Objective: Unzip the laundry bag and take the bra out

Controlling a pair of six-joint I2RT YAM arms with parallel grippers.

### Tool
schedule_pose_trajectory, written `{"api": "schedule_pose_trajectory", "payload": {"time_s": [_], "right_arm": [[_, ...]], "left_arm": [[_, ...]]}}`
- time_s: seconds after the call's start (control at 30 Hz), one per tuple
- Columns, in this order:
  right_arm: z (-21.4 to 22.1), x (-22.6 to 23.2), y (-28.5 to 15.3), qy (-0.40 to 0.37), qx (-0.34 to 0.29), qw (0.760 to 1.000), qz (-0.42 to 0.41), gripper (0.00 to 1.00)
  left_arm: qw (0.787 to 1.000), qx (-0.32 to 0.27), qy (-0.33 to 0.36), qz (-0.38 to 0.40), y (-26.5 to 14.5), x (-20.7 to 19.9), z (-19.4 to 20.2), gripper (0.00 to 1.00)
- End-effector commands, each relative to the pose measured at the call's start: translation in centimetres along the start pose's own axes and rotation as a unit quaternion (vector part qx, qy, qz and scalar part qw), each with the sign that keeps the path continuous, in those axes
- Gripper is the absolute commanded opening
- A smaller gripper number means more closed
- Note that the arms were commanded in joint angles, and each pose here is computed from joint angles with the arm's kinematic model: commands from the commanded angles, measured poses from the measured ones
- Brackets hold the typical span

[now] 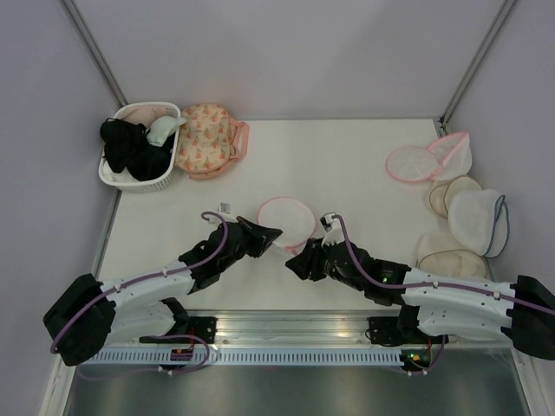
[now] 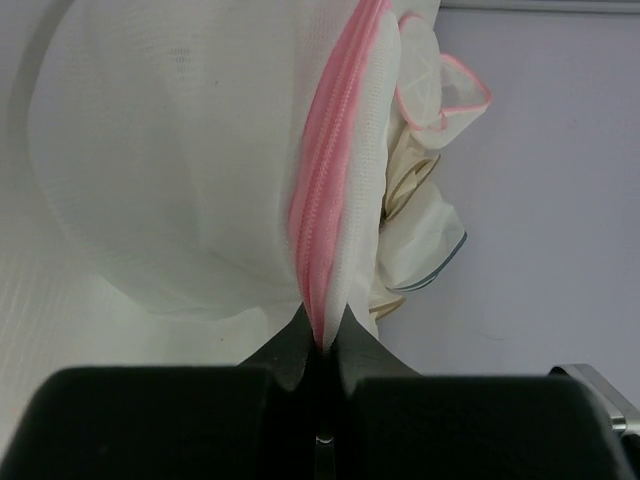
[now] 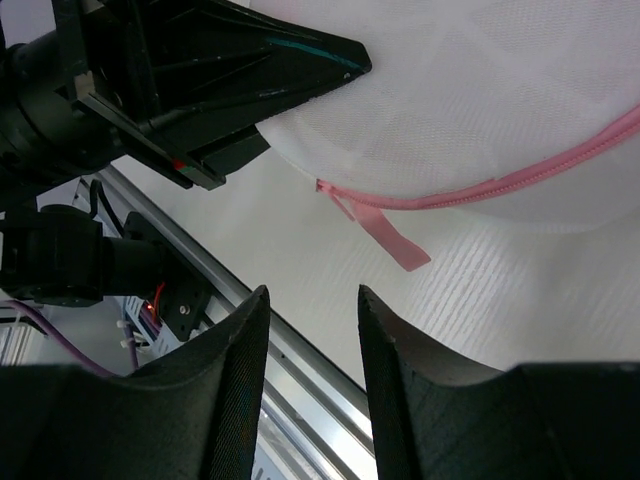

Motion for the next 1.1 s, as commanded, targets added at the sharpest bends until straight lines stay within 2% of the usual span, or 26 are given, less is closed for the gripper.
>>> {"api": "schedule_pose_trajectory", "payload": {"time_s": [0.0,0.23,0.63,0.67,0.73,0.77,0.8,0.9,1.07], "right_arm": [[-0.1,0.4,0.7,-0.012,-0.020,0.999,-0.029,0.47],[0.6,0.0,2.5,-0.029,-0.018,0.999,-0.023,0.48],[-1.6,0.6,2.5,-0.046,-0.088,0.995,-0.029,0.49],[-1.8,0.6,2.6,-0.046,-0.090,0.995,-0.026,0.47],[-2.0,0.5,2.7,-0.049,-0.092,0.994,-0.015,0.35],[-2.0,0.3,2.7,-0.051,-0.091,0.994,-0.009,0.29],[-2.0,0.1,2.8,-0.053,-0.087,0.995,0.000,0.17],[-2.0,-0.2,2.6,-0.058,-0.081,0.995,0.018,0.00],[-2.0,-1.4,1.2,-0.086,-0.042,0.992,0.086,0.00]], "left_arm": [[0.997,0.028,-0.066,0.037,-0.7,-1.6,0.5,0.02],[0.994,0.042,-0.085,0.047,-1.3,-1.9,0.7,0.02],[0.992,0.063,-0.096,0.044,-1.7,-1.3,1.6,0.02],[0.992,0.065,-0.098,0.044,-1.7,-1.2,1.6,0.02],[0.992,0.067,-0.097,0.047,-1.8,-1.3,1.7,0.02],[0.992,0.068,-0.097,0.049,-1.8,-1.3,1.7,0.02],[0.992,0.069,-0.096,0.050,-1.8,-1.4,1.7,0.02],[0.992,0.069,-0.092,0.054,-2.0,-1.3,1.7,0.02],[0.995,0.064,-0.049,0.063,-2.5,-1.1,1.5,0.02]]}}
Point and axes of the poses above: each gripper's point midway between its finger pads, its own y axis out along the fingers, its own x axis along the line the jaws close on, z = x × y, the point moved 7 cm from there along -y, back along the fingers
